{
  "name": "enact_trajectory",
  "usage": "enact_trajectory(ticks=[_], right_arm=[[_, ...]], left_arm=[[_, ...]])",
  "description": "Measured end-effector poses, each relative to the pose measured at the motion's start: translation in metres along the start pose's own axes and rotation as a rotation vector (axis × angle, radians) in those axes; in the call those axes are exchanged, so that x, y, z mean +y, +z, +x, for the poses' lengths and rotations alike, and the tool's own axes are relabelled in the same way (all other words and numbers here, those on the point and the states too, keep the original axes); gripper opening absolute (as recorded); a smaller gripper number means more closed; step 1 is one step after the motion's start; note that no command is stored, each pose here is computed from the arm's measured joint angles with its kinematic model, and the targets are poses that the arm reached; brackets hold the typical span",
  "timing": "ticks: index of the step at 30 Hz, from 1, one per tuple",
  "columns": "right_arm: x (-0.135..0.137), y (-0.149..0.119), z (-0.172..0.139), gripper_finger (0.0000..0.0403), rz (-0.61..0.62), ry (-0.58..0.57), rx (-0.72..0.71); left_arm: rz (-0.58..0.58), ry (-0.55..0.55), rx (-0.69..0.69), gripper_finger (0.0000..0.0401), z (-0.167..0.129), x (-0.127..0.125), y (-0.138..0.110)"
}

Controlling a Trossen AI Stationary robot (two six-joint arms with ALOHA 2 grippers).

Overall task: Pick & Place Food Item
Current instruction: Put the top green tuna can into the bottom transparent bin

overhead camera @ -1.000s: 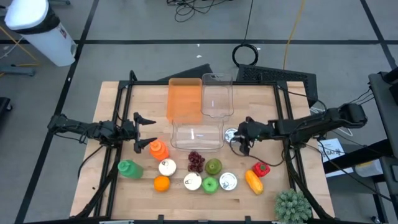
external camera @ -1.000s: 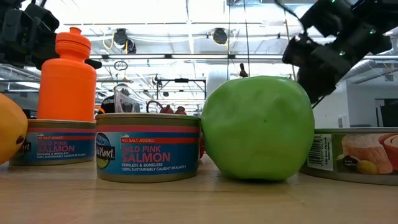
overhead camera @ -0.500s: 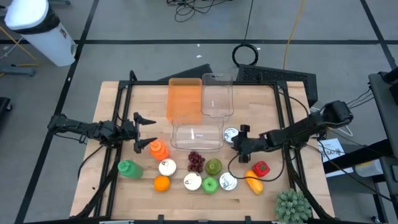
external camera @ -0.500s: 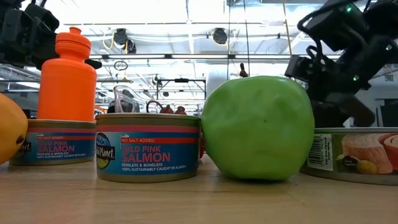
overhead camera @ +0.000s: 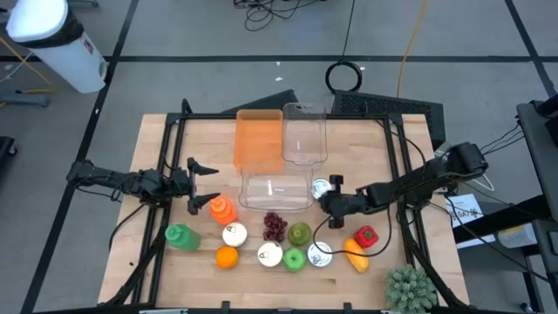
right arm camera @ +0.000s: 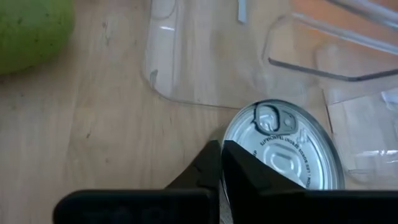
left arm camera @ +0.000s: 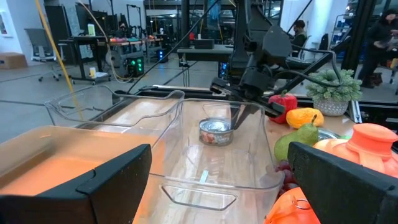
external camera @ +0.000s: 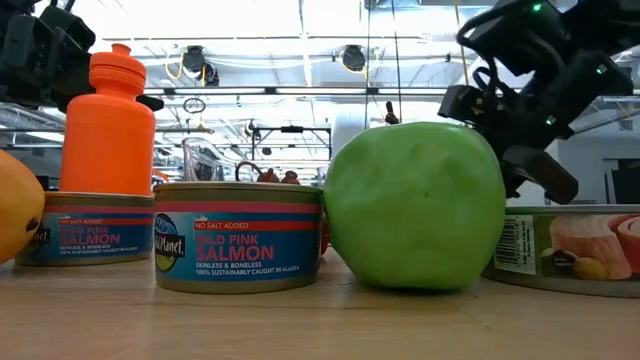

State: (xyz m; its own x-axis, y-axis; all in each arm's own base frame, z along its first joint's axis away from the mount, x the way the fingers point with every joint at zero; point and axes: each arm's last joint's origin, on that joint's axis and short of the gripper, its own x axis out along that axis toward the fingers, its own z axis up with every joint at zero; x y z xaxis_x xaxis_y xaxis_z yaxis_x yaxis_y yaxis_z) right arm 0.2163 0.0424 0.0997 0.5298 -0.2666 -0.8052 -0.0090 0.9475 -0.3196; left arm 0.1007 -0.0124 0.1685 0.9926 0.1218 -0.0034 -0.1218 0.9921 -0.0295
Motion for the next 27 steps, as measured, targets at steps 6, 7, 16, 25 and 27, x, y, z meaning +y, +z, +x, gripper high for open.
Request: enact_trajectory(ticks=[6, 7, 16, 25, 27], right_arm=[[0.001, 0.001, 0.0, 0.0001, 0.034, 0.029, -0.006], [0.001, 0.003, -0.003, 0.0001, 0.038, 0.037, -0.028], [-0.011, 0.015, -0.034, 0.0, 0.057, 0.044, -0.184], [-0.019, 0.02, -0.051, 0.0, 0.083, 0.023, -0.265], [-0.019, 0.02, -0.051, 0.0, 0.083, 0.021, -0.267]], left_arm=[[0.0, 0.0, 0.0, 0.0392, 0.0, 0.0, 0.0], [0.0, 0.0, 0.0, 0.0392, 0.0, 0.0, 0.0], [0.0, 0.0, 0.0, 0.0392, 0.0, 0.0, 0.0], [0.0, 0.0, 0.0, 0.0392, 0.0, 0.0, 0.0], [0.0, 0.0, 0.0, 0.0392, 0.0, 0.0, 0.0]])
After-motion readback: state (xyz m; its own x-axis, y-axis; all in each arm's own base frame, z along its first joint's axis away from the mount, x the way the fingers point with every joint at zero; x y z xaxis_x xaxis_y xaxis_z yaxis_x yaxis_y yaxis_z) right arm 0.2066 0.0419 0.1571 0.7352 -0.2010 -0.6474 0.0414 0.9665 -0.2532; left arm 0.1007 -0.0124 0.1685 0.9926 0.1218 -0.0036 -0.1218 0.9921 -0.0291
